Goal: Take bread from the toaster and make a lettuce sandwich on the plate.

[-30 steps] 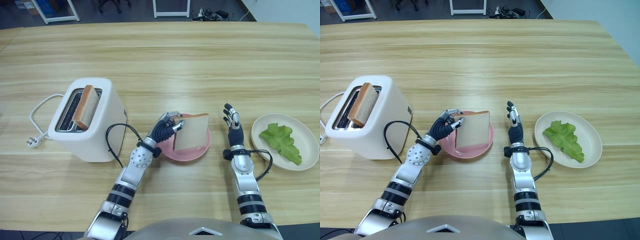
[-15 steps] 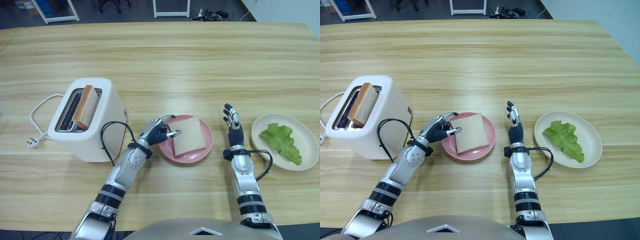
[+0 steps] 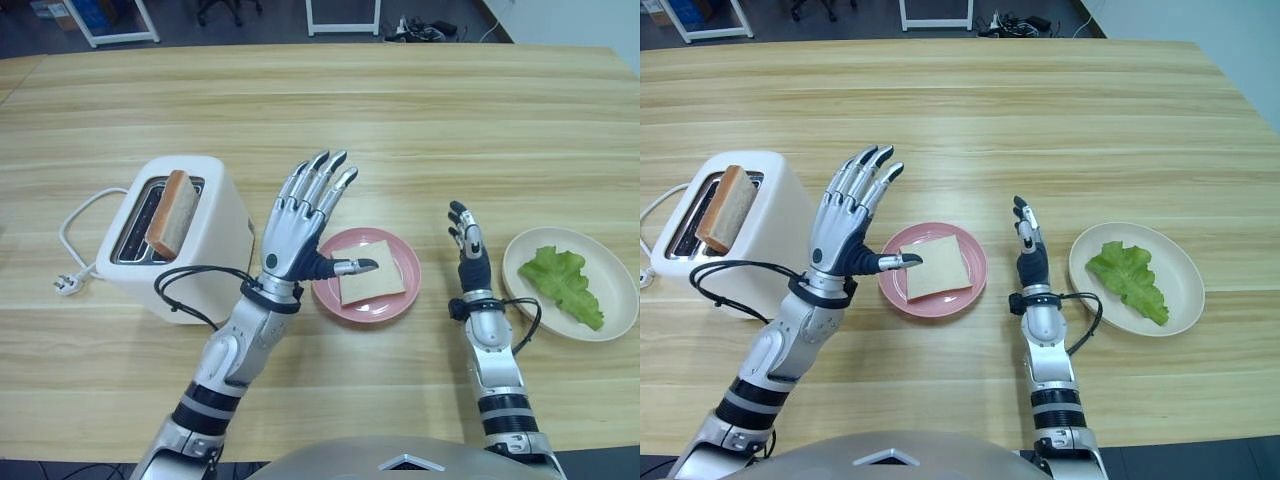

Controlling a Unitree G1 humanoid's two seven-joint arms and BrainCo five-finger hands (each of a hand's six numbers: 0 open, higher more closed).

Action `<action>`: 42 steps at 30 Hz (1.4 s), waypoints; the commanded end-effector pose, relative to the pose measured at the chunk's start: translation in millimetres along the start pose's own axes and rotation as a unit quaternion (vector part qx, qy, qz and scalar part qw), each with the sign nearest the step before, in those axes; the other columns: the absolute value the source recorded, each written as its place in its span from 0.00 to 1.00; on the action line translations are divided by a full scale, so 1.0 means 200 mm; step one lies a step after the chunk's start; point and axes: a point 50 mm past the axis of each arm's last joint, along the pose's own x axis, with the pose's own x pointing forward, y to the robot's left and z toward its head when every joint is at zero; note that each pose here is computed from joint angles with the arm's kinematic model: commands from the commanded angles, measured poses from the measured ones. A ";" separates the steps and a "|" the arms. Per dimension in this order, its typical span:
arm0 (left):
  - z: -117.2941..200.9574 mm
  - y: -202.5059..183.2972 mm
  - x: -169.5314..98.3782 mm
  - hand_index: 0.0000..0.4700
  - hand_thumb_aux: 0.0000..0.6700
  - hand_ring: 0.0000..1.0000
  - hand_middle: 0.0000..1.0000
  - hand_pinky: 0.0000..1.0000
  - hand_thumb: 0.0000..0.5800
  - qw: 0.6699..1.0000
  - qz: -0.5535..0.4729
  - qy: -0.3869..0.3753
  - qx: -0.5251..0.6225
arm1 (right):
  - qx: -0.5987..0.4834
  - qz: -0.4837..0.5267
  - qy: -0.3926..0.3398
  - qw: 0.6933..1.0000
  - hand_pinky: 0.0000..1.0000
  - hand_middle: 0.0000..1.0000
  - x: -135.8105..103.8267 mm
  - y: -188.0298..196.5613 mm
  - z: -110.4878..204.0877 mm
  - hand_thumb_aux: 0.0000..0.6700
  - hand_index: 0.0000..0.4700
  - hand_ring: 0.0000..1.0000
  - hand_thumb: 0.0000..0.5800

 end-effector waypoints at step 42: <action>-0.20 -0.18 -0.23 0.00 0.00 0.00 0.00 0.00 0.00 0.939 -0.028 0.202 -0.278 | -0.720 0.159 0.140 0.661 0.00 0.00 -0.28 -0.78 -0.40 0.60 0.60 0.00 0.84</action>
